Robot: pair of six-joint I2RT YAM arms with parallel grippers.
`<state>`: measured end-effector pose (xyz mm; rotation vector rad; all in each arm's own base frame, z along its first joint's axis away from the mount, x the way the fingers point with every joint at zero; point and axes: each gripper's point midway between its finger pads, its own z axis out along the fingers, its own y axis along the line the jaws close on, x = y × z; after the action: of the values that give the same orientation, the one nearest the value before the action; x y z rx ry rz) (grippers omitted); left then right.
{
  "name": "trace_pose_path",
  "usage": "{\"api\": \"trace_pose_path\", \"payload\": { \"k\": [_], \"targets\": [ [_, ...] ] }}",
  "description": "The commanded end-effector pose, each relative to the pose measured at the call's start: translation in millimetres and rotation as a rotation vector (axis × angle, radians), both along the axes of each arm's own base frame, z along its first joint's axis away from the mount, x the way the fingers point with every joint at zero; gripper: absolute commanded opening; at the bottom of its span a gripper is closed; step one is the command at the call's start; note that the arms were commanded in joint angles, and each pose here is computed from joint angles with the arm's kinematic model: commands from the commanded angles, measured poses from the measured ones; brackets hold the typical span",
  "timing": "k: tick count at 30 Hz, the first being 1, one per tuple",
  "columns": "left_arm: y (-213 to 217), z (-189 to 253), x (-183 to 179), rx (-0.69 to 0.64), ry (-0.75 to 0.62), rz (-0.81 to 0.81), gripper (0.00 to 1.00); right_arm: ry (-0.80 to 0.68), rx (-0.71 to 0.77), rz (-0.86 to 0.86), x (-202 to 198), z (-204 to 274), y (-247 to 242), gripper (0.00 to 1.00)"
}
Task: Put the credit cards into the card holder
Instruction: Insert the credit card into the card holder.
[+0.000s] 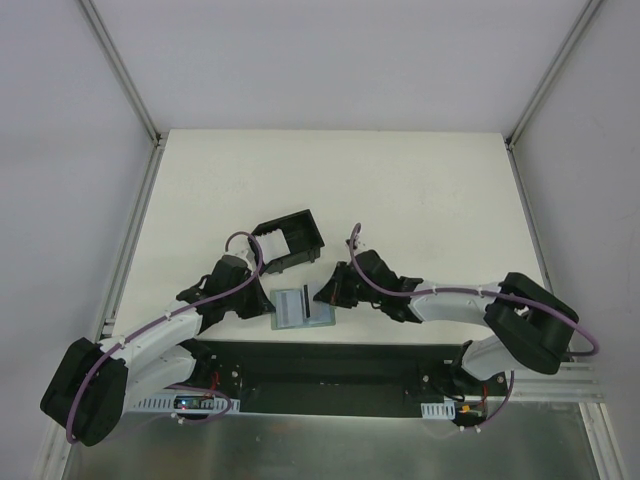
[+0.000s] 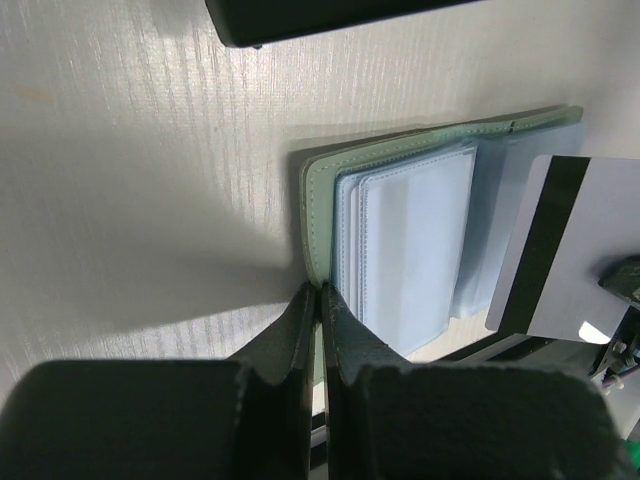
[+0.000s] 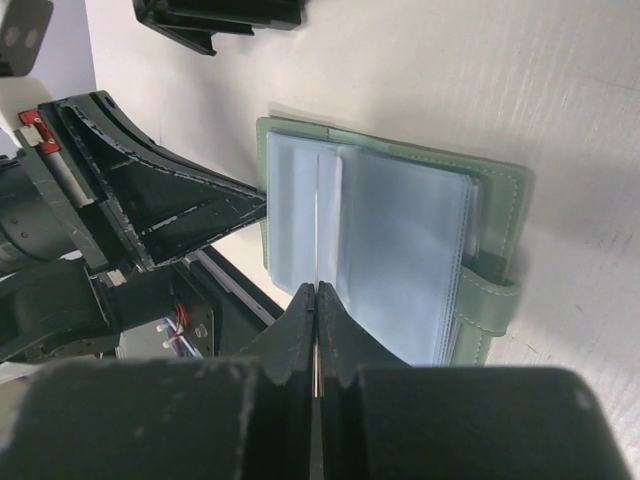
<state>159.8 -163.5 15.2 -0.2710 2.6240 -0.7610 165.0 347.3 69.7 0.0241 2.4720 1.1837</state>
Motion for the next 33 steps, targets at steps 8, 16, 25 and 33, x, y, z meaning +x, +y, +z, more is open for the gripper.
{"api": "trace_pose_path", "payload": {
  "k": [8,16,25,33],
  "targets": [
    [16,-18,-13,0.075,0.066,0.015,0.00,0.038,0.040,0.034,-2,-5,20,0.00],
    [17,-18,-13,0.075,0.066,0.018,0.00,0.009,0.054,0.009,2,5,15,0.00],
    [17,-18,-13,0.077,0.066,0.015,0.00,0.011,0.042,0.017,2,5,16,0.00],
    [15,-17,-12,0.072,0.063,0.015,0.00,0.039,0.032,0.037,0,-6,21,0.00]
  ]
}}
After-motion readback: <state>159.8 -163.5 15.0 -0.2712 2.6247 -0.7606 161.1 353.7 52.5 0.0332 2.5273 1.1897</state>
